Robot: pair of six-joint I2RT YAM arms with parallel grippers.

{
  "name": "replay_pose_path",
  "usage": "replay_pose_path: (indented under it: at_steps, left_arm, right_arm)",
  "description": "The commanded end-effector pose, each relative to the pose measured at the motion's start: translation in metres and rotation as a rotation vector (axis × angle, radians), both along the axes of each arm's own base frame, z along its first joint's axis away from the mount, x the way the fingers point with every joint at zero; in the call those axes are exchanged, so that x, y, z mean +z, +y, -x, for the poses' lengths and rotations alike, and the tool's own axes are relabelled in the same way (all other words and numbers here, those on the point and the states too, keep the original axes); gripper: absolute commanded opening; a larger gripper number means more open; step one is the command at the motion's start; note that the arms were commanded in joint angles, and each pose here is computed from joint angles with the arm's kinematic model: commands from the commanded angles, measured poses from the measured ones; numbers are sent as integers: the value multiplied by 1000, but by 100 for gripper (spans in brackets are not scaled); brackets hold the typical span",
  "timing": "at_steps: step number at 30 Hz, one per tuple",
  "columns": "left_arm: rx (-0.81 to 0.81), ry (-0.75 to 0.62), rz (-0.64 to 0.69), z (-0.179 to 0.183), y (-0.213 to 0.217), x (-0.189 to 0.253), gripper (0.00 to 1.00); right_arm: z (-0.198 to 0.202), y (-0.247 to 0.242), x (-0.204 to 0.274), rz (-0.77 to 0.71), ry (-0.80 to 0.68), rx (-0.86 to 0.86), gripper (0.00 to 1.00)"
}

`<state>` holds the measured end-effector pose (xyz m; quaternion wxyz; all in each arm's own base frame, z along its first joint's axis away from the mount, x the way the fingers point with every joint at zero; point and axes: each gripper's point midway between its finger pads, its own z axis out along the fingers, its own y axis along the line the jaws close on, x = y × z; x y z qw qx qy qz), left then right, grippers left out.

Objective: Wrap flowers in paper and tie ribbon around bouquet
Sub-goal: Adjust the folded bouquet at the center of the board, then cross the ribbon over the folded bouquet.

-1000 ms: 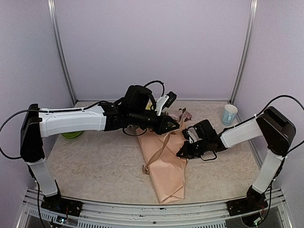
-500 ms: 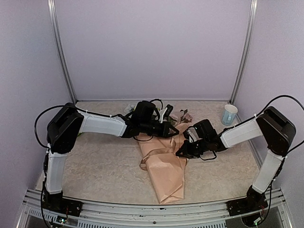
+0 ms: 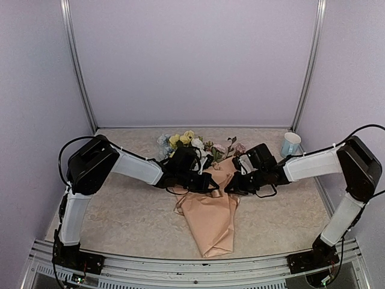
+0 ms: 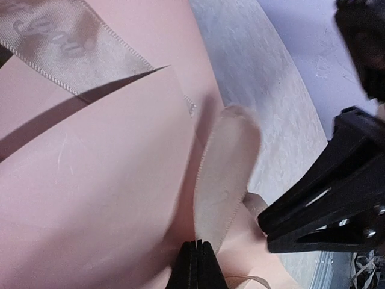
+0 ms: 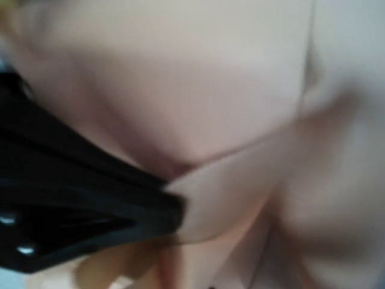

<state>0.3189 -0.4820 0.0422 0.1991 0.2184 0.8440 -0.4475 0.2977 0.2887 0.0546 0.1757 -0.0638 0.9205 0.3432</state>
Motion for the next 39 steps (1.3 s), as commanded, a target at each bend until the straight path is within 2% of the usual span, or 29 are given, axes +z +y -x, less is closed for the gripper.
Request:
replay_pose_path:
  at_steps: [1, 6, 8, 12, 16, 21, 24, 28, 32, 35, 39]
  left_arm:
    - [-7, 36, -11, 7, 1, -18, 0]
    - [-9, 32, -2, 5, 1, -14, 0]
    - [-7, 30, -1, 5, 1, -13, 0]
    - [-4, 32, -3, 4, 3, -14, 0]
    - [-3, 28, -1, 3, 4, -11, 0]
    - [2, 26, 1, 0, 6, -10, 0]
    - [9, 26, 0, -1, 9, -10, 0]
    - [9, 23, 2, -2, 10, -8, 0]
    - [12, 26, -1, -3, 11, -11, 0]
    - [14, 27, -1, -4, 12, -11, 0]
    - [14, 26, 1, -4, 12, -10, 0]
  right_arm:
    - [-17, -33, 38, 143, -115, -84, 17]
    - [-14, -46, 19, 248, -89, -49, 41]
    - [-13, -44, 9, 270, -74, -13, 44]
    - [-10, -41, -6, 289, -46, 33, 41]
    - [-1, -29, -12, 255, -40, 95, 43]
    - [-5, -31, -25, 330, -37, 98, 30]
    - [0, -27, -26, 342, -42, 133, 36]
    - [-1, -28, -11, 433, -124, 136, 36]
    - [-8, -29, 14, 552, -271, 144, 32]
    - [-11, -28, 31, 546, -345, 152, 32]
    - [-7, -20, 29, 520, -349, 209, 32]
